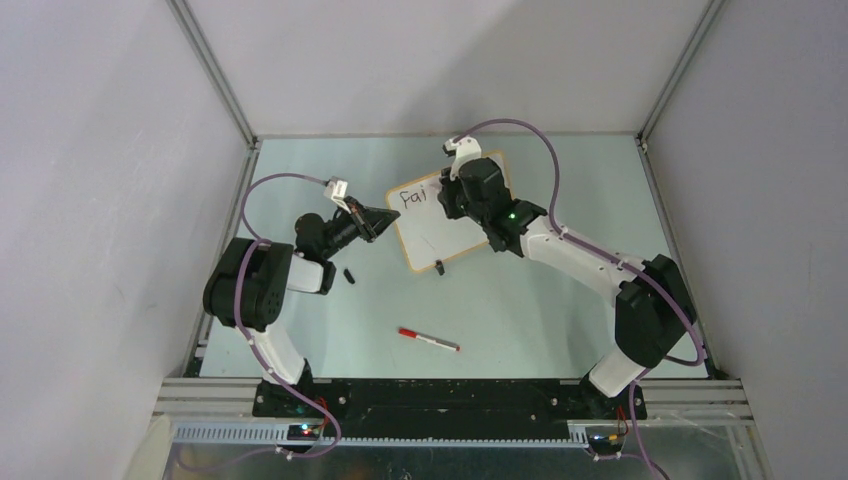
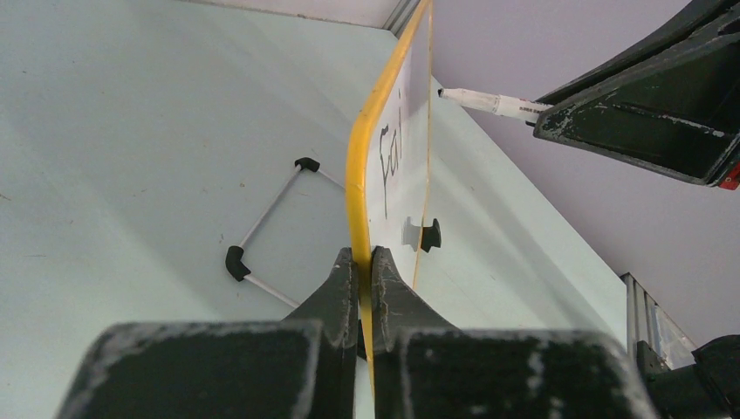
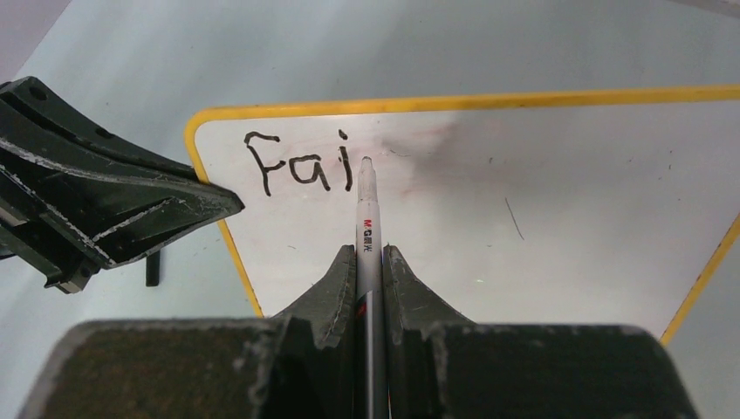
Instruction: Write a sentence on the whiteboard
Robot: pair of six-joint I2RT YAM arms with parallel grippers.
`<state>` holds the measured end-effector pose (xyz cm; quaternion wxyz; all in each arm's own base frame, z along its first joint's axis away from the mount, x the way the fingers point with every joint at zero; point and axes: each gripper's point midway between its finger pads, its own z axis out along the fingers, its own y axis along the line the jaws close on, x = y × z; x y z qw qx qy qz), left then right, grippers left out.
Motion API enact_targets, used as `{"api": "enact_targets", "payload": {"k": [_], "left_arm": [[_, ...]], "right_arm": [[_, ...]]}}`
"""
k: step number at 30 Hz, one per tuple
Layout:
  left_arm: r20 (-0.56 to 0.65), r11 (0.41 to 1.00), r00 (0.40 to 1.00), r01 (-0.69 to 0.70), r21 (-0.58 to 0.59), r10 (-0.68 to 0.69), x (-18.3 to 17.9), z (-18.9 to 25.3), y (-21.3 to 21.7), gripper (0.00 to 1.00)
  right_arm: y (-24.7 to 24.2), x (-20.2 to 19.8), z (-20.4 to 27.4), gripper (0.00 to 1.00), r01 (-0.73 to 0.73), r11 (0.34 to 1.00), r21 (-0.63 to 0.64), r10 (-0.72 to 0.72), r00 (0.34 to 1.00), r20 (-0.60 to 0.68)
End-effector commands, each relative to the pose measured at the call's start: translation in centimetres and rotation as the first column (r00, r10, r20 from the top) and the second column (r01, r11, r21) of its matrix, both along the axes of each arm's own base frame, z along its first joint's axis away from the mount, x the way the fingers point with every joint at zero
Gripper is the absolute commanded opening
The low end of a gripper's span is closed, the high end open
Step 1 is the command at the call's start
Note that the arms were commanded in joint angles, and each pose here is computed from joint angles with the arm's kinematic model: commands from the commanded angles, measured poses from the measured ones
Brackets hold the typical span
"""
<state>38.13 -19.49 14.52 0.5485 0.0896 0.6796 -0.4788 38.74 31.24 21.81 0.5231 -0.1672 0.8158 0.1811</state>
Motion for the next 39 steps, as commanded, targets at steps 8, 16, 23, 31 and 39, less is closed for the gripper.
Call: {"api": "enact_targets", "payload": {"k": [8,16,23,31,39], "left_arm": [[0.077,0.998,0.997,-0.005,0.059,0.000,0.3,0.5,-0.1,0.00],[0.076,0.998,0.997,-0.005,0.058,0.000,0.2,0.5,-0.1,0.00],[0.075,0.998,0.997,-0.004,0.058,0.000,0.1,0.4,-0.1,0.00],[0.076,0.998,0.997,-0.008,0.062,0.003,0.2,0.5,0.0,0.00],[0.075,0.998,0.997,-0.009,0.063,0.004,0.2,0.4,0.0,0.00]], "right_arm": [[0.8,1.2,1.6,0.00,-0.012,0.999,0.049,0.010,1.000,0.028],[1.2,1.1,1.2,0.00,-0.023,0.999,0.045,0.022,1.000,0.014],[1.1,1.4,0.7,0.00,-0.009,1.000,0.026,0.009,1.000,0.000],[0.9,1.8,0.7,0.00,0.012,1.000,0.017,-0.012,1.000,-0.002],[0.2,2.3,0.3,0.00,0.054,0.999,-0.002,-0.054,0.998,-0.012]]}}
